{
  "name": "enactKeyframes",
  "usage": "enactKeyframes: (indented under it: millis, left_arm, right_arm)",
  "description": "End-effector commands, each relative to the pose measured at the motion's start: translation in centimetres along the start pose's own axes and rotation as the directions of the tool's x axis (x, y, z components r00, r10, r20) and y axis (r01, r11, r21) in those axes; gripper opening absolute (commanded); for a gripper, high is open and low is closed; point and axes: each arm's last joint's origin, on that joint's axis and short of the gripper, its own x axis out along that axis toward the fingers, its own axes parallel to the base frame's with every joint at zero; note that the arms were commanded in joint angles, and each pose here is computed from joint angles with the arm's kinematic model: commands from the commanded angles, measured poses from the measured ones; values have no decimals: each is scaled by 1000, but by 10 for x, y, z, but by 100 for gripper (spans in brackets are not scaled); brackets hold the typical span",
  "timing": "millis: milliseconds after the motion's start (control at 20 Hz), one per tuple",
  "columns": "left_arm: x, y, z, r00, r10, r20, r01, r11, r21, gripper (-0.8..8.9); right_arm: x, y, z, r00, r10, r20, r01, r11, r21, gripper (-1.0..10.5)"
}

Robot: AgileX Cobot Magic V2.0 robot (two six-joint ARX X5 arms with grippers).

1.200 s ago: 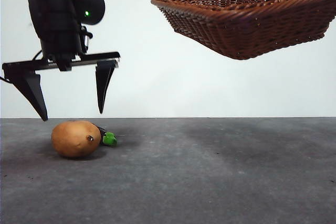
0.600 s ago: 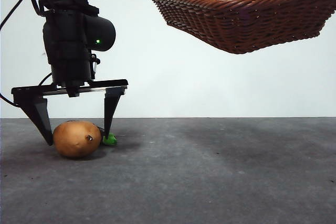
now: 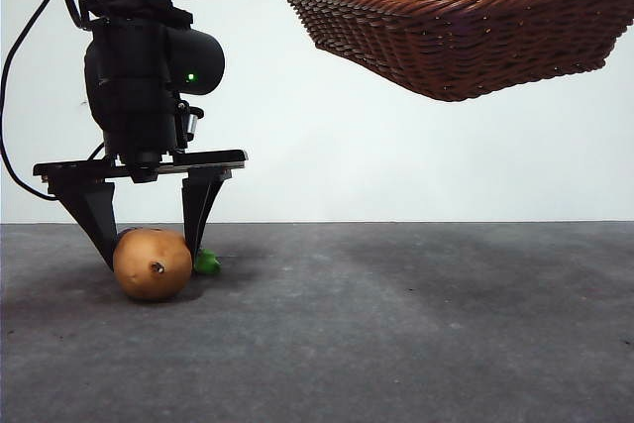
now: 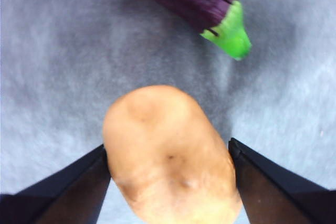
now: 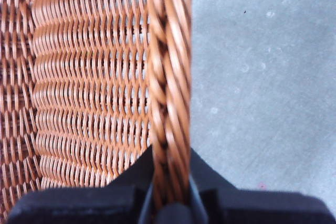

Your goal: Help me put the vegetables on the table into the basket

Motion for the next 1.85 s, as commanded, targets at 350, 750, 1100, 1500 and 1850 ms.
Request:
enactKeyframes:
  millis: [350, 750, 1100, 1500, 1850]
  left_arm:
    - [-155, 32, -42, 882, -221, 417, 73, 937, 342, -8]
    - [-229, 40, -114, 719, -557, 416, 122, 690, 714, -8]
    - [-171, -41, -99, 797, -586, 143, 166, 440, 882, -8]
    - [-86, -98, -75, 871, -492, -1, 232, 409, 883, -8]
    - [-89, -93, -72, 867, -497, 13, 263, 480, 837, 413]
  right_arm:
    - [2, -1, 0, 1000, -14, -9, 15, 998, 54, -12]
    - [79, 6, -8, 975, 66, -211, -44, 994, 104, -12]
    - [117, 40, -12, 967, 126, -221, -111, 991, 81, -12]
    - [117, 40, -13, 964, 133, -229, -117, 990, 80, -12]
    - [117, 40, -12, 965, 132, -224, -118, 990, 78, -12]
